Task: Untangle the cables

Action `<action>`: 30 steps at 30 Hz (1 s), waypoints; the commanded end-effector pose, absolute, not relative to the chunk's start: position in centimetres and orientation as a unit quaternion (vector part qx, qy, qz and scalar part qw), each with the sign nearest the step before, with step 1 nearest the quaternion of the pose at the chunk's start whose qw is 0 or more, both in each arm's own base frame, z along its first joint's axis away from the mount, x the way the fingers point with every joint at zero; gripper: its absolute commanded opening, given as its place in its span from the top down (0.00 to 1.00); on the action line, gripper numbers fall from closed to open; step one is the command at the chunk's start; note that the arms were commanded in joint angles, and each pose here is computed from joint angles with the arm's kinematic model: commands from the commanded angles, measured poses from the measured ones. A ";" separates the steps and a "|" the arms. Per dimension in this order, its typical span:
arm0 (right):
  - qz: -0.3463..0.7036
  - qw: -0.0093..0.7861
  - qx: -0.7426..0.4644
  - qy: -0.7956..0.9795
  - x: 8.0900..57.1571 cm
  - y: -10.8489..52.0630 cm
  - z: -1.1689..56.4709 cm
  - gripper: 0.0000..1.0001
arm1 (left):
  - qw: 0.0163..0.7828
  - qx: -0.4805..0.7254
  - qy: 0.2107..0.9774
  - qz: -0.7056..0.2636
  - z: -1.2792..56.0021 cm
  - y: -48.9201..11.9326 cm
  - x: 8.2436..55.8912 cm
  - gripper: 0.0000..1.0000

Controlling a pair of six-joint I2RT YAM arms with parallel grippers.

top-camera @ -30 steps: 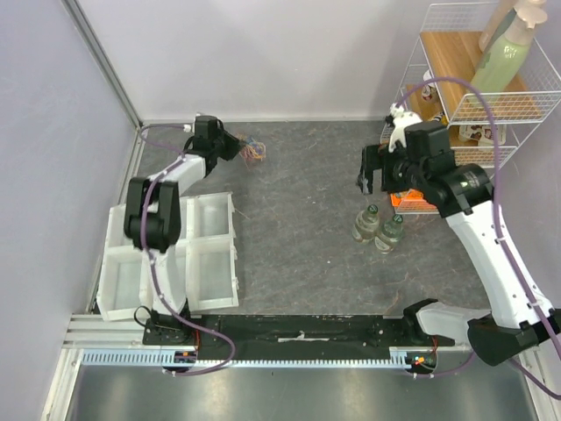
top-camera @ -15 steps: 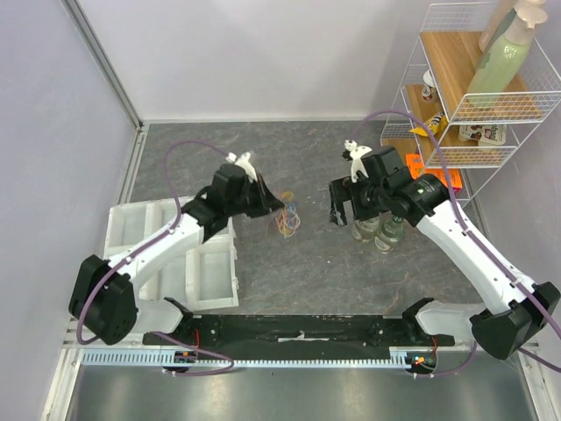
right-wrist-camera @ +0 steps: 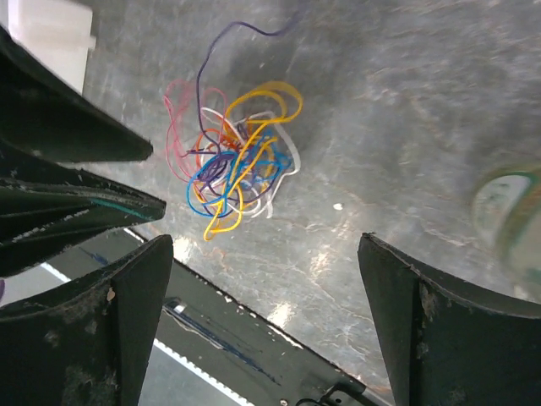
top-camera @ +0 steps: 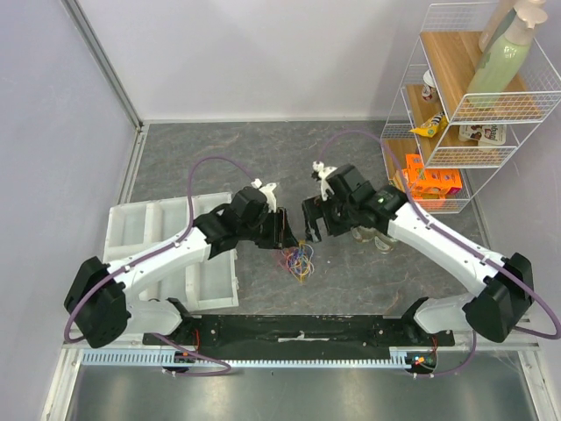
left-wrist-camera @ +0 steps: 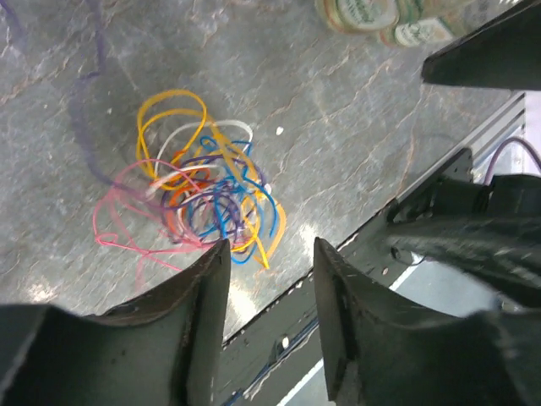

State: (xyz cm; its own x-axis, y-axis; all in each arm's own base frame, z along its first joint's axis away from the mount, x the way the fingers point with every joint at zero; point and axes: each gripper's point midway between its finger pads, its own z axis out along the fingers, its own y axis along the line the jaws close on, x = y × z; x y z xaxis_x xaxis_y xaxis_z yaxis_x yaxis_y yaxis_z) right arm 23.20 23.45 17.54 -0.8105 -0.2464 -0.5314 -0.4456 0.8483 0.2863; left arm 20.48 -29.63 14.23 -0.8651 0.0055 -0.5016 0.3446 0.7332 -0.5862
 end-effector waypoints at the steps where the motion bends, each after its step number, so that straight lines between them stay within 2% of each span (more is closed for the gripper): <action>1: 0.218 0.268 -0.209 0.915 21.6 25.6 16.8 0.02 | 0.213 0.121 0.905 -0.349 14.2 -28.0 18.0 0.45; 4: 0.204 0.278 -0.236 0.909 20.5 26.1 15.9 0.03 | 0.225 0.114 0.900 -0.356 14.9 -27.3 17.7 0.28; 5: 0.200 0.280 -0.245 0.906 20.1 26.2 15.5 0.05 | 0.230 0.102 0.901 -0.354 15.0 -26.9 18.0 0.28; 7: 0.193 0.287 -0.253 0.904 19.8 26.3 15.0 0.11 | 0.230 0.071 0.905 -0.350 15.0 -26.0 18.9 0.31; 10: 0.203 0.298 -0.251 0.899 19.5 26.7 14.6 0.19 | 0.199 0.039 0.909 -0.363 14.3 -25.7 20.4 0.46; 15: 0.247 0.296 -0.235 0.892 18.8 28.0 13.8 0.30 | 0.151 0.040 0.913 -0.377 13.5 -26.9 21.0 0.45; 24: 0.255 0.292 -0.250 0.887 18.4 28.8 11.1 0.28 | 0.111 0.023 0.918 -0.380 10.7 -27.0 19.8 0.41; 30: 0.244 0.296 -0.270 0.883 19.0 29.1 10.2 0.29 | 0.094 0.000 0.916 -0.389 9.4 -28.1 20.6 0.55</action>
